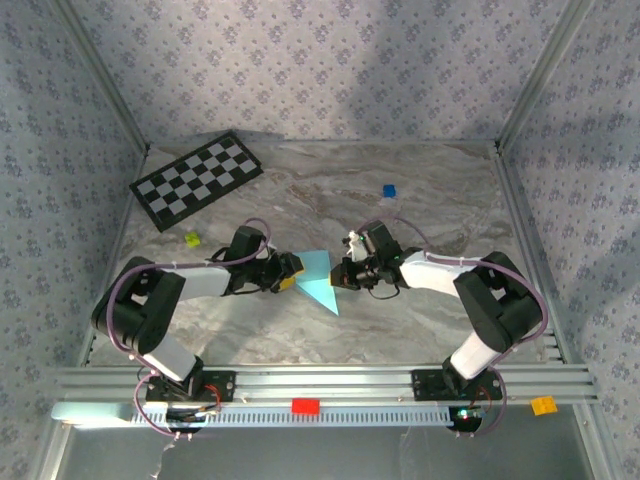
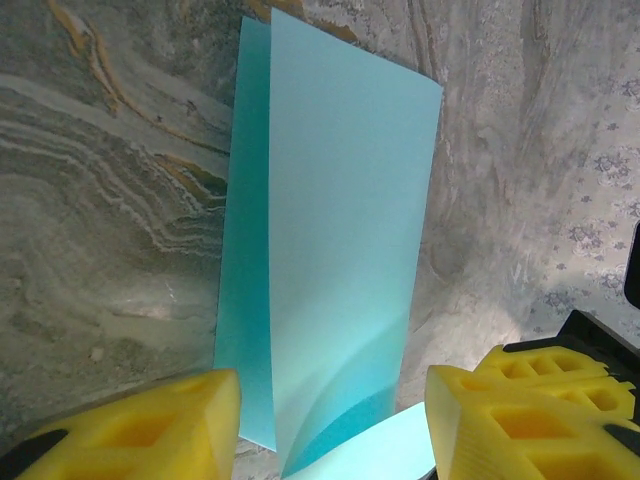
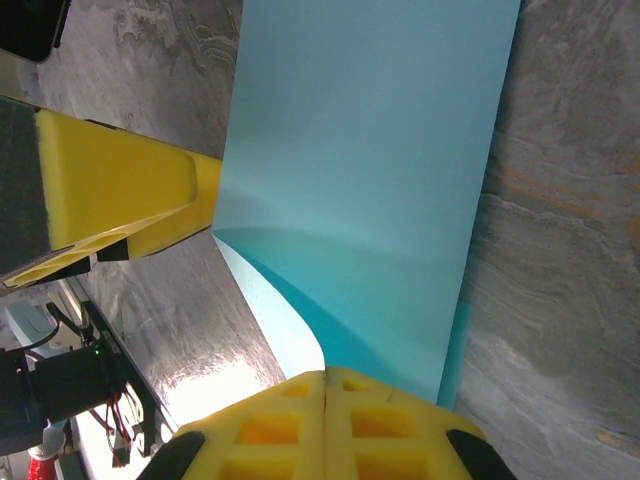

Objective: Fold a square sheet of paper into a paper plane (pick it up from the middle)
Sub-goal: Fourth fold the wing at the center of the table.

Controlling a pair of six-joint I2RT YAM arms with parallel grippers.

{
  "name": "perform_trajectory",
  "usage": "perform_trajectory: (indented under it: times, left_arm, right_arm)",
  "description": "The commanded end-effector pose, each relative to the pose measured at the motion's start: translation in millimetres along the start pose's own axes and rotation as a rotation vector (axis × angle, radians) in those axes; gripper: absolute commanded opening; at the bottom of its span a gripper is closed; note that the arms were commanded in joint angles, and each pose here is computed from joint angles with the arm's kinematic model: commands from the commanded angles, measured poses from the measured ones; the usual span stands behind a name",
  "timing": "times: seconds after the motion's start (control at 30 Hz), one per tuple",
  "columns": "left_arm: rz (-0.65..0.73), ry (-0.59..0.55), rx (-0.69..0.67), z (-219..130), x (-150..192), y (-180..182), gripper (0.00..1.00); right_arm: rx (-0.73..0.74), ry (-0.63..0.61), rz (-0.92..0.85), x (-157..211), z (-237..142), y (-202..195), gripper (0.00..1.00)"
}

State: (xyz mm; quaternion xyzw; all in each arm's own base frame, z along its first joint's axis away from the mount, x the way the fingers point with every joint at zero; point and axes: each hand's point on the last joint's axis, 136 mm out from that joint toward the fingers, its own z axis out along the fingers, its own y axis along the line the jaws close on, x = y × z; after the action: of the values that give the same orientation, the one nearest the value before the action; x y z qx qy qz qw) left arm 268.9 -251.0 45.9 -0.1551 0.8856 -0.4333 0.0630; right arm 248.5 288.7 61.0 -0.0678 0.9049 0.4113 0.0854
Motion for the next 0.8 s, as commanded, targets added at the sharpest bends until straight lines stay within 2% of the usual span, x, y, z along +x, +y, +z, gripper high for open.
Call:
perform_trajectory:
  times: [0.0,0.53,0.6,0.77]
  left_arm:
    - [0.011,-0.017,0.017,-0.4,-8.8,-10.4,0.52]
    - [0.006,0.009,0.014,13.5,-15.5,-11.3,0.39]
    - [0.007,0.008,0.017,14.9,-17.1,-12.0,0.33]
    - [-0.007,-0.01,0.017,15.8,-19.5,-10.9,0.11]
  right_arm:
    - [-0.032,-0.007,0.001,-0.7,-4.4,5.7,0.05]
    - [-0.029,0.002,0.01,2.2,-3.3,-1.0,0.05]
    - [-0.028,0.004,0.011,2.5,-3.2,-1.7,0.05]
    - [0.012,0.01,0.009,2.1,-5.4,-7.8,0.09]
